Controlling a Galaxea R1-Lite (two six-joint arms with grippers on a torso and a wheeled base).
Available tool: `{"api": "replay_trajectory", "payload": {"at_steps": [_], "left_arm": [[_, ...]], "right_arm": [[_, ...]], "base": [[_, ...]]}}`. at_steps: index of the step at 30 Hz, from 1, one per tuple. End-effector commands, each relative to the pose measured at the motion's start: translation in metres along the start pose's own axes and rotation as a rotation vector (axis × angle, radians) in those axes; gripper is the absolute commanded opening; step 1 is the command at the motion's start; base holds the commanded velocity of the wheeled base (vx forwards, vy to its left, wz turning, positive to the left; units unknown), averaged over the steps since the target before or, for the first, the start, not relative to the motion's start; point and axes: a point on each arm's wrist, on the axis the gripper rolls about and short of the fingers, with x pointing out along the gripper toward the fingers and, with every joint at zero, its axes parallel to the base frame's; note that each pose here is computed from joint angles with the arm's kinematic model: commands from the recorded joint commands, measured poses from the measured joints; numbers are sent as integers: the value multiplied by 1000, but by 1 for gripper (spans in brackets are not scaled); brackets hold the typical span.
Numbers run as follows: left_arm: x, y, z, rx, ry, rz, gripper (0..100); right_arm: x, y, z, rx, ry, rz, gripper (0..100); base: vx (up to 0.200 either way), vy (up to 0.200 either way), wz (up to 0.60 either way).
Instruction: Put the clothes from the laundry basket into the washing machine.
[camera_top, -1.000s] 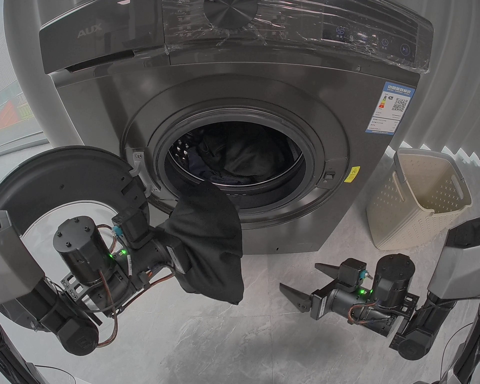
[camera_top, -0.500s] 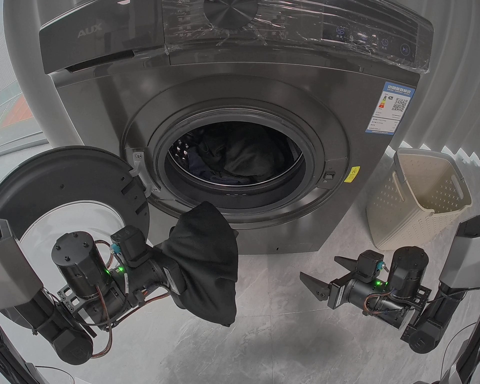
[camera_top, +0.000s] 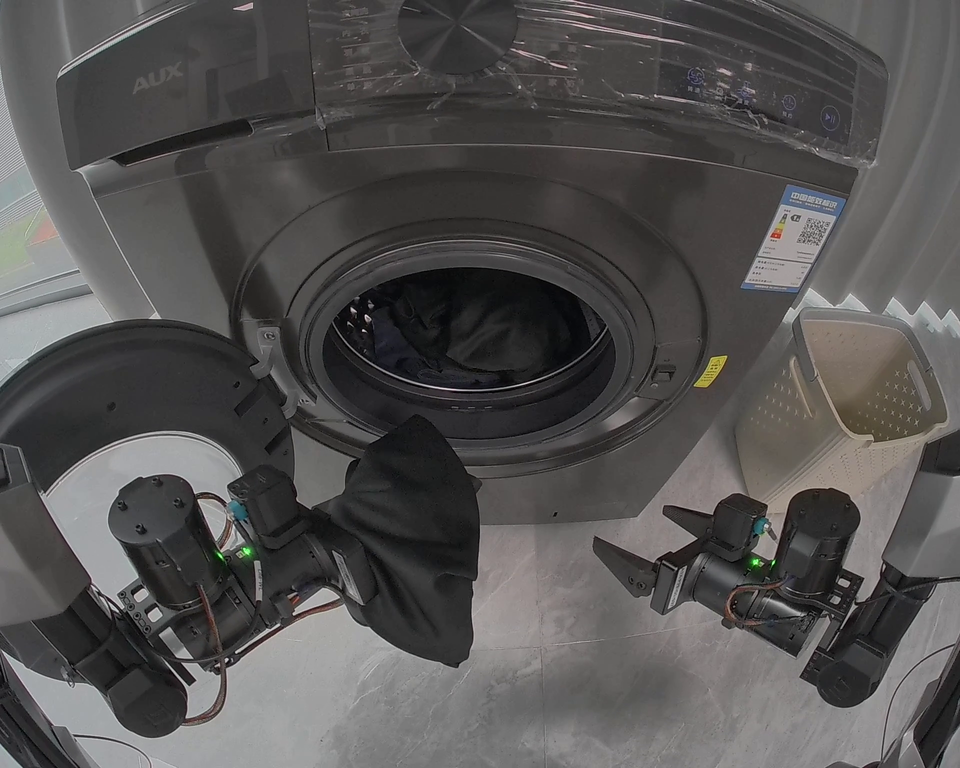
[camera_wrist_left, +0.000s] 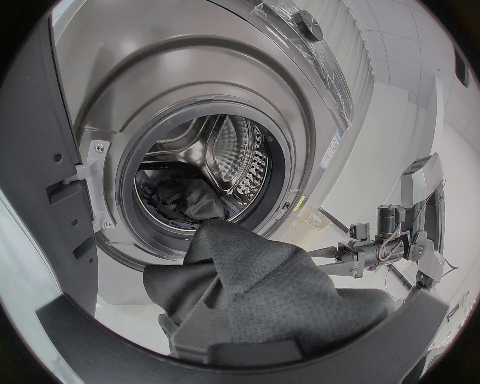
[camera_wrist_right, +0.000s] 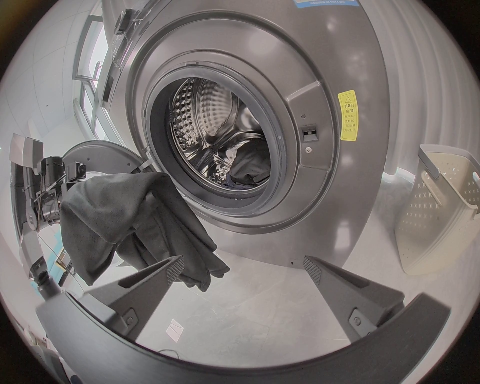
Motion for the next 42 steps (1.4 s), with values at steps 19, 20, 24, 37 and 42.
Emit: {"api": "replay_trajectory", "payload": {"at_steps": [19,20,24,37,42], "left_arm": [[-4,-8,-4,-1,21,-28,0],[-4,-8,-4,-1,21,-29,0],[-5,-21,-2,0,9,-68,0],[61,-20,-19,54,-27,7,0],[89,-20,-24,42,-70,29,0]], "right_arm": [[-6,7,4,-3,-13,26,100],[-6,8,4,-3,-14,28,100],[-13,16,-1,-12,13,63,100],[-29,35,-12,-34,74,122,100],[-30,34,-11,-33,69,121,100]], "base": [[126,0,0],[0,0,0],[0,0,0],[0,0,0],[0,0,0]]}}
